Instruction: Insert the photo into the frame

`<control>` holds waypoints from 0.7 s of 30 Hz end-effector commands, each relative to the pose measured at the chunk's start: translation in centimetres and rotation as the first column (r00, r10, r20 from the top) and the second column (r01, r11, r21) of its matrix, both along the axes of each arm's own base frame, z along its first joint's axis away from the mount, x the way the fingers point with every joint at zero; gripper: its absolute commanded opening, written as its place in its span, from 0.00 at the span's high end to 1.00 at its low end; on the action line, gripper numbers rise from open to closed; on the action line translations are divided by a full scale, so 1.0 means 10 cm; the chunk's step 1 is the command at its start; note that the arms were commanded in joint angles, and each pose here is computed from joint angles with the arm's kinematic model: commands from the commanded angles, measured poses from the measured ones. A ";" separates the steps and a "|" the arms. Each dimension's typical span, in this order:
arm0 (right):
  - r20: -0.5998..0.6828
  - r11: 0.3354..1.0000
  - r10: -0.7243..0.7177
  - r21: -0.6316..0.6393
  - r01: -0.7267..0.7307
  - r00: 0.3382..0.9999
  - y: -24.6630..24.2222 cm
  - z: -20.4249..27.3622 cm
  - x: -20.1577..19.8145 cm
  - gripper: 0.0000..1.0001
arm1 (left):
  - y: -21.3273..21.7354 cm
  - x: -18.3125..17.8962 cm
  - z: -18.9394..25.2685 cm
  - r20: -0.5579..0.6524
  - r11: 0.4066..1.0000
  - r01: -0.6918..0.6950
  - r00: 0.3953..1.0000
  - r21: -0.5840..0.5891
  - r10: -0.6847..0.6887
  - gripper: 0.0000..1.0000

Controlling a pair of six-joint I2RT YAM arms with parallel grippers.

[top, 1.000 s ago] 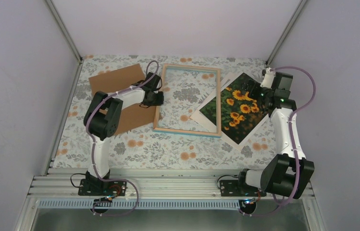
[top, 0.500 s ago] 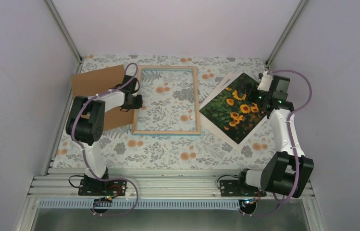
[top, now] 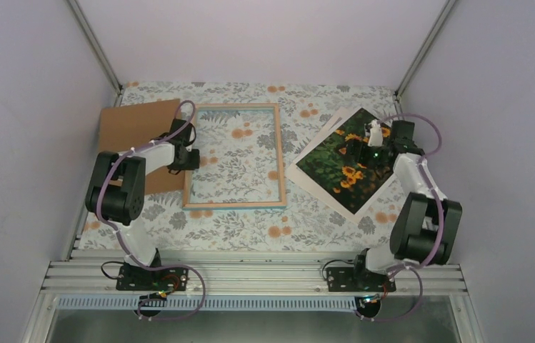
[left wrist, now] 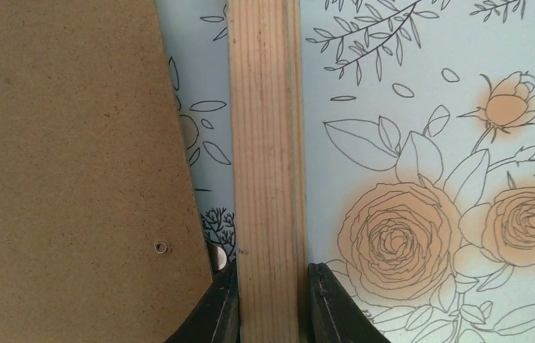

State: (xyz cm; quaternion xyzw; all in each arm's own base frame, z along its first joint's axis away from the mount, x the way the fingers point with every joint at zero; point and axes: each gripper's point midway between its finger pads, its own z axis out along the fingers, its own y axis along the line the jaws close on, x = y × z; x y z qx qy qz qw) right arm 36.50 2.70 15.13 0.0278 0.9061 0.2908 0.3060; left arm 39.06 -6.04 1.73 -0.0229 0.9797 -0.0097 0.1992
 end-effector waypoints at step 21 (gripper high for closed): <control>-0.351 0.978 0.188 -0.015 -0.206 0.917 -0.22 -1.13 -0.03 0.13 | -2.75 -0.29 1.79 0.519 0.580 0.781 0.603 -0.229 -0.606 0.10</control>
